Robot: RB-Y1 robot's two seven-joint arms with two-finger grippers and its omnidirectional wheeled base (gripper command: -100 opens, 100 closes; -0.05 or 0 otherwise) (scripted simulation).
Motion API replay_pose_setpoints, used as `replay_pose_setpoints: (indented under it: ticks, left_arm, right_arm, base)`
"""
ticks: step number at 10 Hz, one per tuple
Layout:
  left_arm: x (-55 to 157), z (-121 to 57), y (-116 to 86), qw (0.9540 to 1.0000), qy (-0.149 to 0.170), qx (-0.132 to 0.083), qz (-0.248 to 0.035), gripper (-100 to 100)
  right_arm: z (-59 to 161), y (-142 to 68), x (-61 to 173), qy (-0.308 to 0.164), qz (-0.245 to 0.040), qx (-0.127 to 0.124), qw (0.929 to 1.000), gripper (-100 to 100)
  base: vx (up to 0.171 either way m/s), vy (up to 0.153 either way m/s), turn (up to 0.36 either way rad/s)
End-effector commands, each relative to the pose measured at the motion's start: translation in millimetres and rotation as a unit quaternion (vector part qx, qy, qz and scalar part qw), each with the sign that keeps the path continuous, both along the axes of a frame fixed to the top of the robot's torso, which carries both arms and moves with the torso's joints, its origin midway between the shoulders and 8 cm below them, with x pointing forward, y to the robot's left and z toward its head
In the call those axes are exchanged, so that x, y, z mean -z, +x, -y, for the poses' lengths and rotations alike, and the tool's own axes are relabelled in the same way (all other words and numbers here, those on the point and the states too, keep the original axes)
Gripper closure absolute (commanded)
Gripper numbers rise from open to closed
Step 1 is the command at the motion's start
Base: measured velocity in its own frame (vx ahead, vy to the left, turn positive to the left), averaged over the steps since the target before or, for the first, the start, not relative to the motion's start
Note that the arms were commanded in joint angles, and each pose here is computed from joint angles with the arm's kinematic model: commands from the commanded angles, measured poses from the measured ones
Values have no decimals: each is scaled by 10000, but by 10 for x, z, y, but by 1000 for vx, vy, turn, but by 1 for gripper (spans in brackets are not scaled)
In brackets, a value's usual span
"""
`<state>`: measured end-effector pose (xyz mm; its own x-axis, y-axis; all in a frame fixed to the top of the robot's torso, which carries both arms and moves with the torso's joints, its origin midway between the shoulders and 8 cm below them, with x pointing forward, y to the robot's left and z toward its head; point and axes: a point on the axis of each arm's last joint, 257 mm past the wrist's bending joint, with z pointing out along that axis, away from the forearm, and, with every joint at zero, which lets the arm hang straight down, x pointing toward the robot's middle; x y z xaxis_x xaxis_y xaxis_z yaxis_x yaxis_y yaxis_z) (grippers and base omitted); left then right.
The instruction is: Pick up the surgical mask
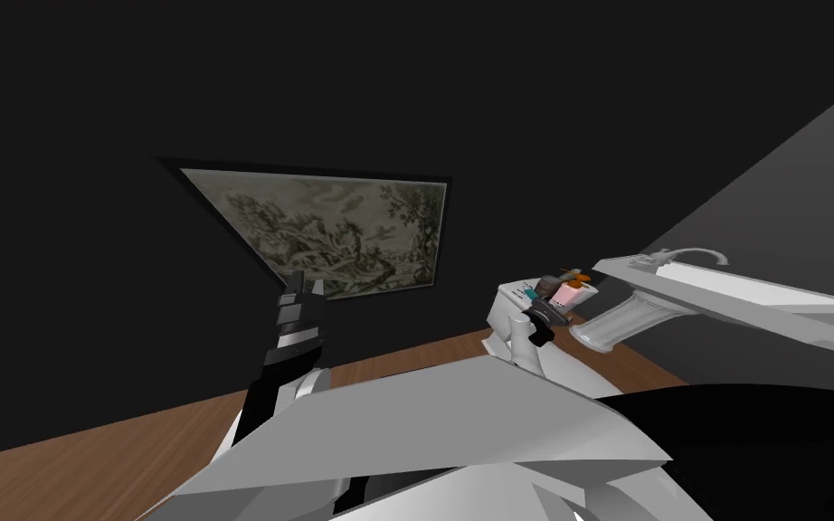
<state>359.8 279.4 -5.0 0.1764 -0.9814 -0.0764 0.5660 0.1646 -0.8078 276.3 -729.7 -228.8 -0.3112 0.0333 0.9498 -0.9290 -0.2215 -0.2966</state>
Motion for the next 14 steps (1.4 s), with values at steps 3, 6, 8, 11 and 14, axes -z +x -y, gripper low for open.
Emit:
replay_pose_setpoints:
  ticks: [3, 6, 8, 11, 14]
  left_arm:
    - [0, 0, 0, 10000, 0, 0, 0, 0]
    - [0, 0, 0, 10000, 0, 0, 0, 0]
    - [0, 0, 0, 10000, 1, 0, 0, 0]
    - [0, -1, 0, 10000, 1, 0, 0, 0]
    - [0, 0, 0, 10000, 0, 0, 0, 0]
  right_arm:
    - [2, -26, 310, 549, 515, 148, 9971, -100]
    - [-26, -33, 635, 1115, 1069, 320, 9875, -100]
    - [-41, -33, 779, 1372, 1337, 411, 9806, -100]
    - [-35, -37, 843, 1493, 1481, 466, 9765, -100]
    - [-32, -39, 846, 1502, 1501, 472, 9761, 100]
  base:
    - [15, -15, 123]
    - [11, -62, 178]
    - [9, -110, 137]
    - [6, -100, 70]
    - [0, -4, -1]
